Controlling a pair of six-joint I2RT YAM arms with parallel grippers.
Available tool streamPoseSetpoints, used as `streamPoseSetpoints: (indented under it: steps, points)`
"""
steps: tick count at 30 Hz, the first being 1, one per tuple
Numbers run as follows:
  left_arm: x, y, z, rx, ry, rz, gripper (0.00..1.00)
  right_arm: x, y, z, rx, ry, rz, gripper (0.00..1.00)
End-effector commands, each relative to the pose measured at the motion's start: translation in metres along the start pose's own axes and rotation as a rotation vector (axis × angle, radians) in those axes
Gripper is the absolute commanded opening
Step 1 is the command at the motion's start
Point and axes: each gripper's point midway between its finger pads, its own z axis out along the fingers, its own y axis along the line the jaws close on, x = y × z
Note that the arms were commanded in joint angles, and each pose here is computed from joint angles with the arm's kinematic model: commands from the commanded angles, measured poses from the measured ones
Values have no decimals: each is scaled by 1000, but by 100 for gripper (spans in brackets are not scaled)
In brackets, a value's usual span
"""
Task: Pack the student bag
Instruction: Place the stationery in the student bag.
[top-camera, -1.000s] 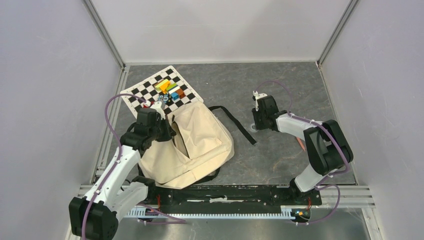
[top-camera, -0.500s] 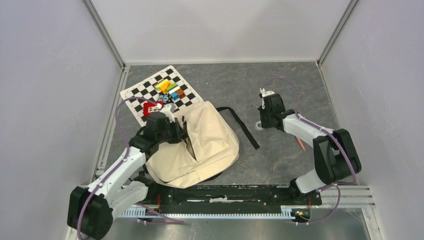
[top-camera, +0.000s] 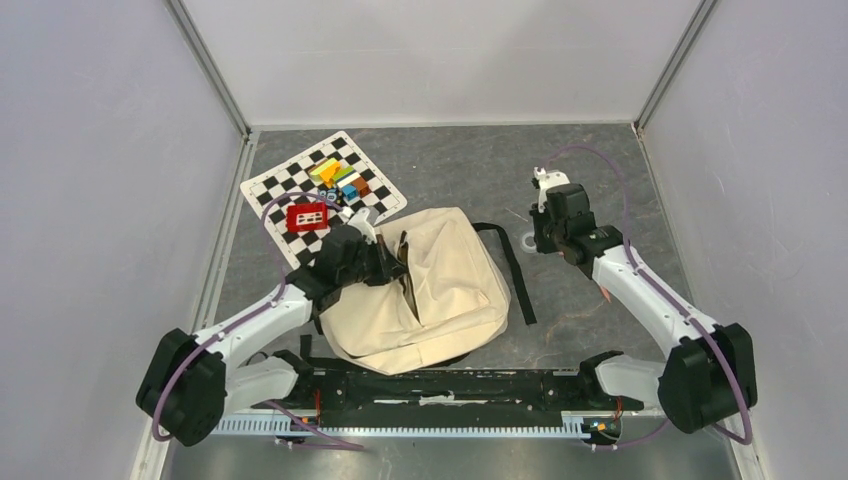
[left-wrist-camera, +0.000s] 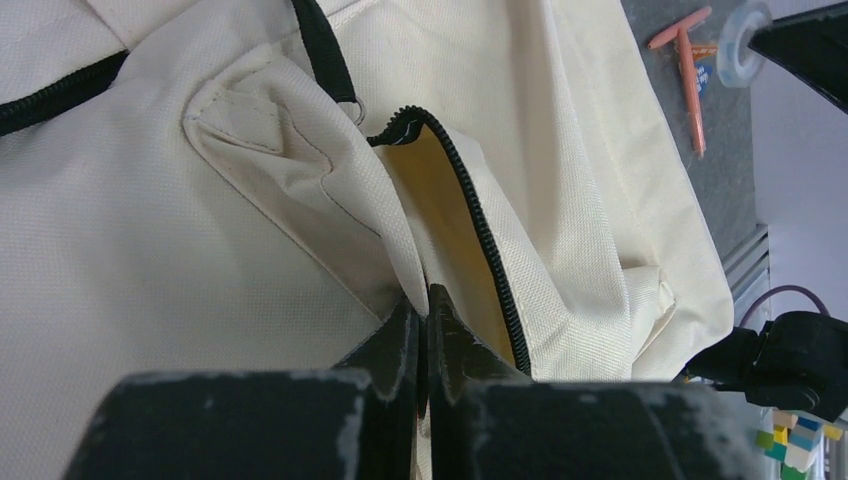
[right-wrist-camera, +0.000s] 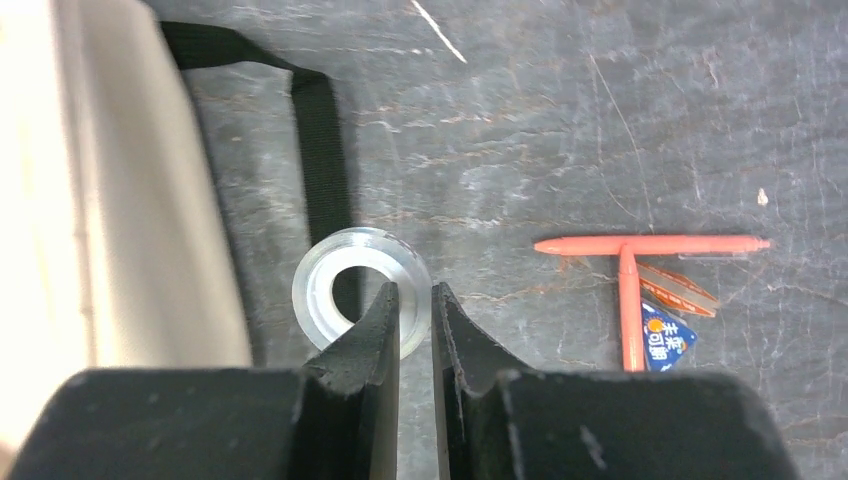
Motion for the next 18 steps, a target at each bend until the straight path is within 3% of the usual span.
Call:
streamPoseSetpoints:
  steps: [1, 5, 12, 18]
  points:
    - [-10, 4, -7, -25, -84, -25, 2, -41, 30, -32, -99, -106, -42, 0]
    - [-4, 21, -19, -95, -95, -22, 6, -69, 71, -54, -186, -196, -76, 0]
    - [0, 30, -32, -125, -117, -25, 25, -92, 163, -83, -330, -264, -149, 0]
    - [-13, 21, -48, -115, -157, 0, 56, -81, 232, -96, -439, -285, -163, 0]
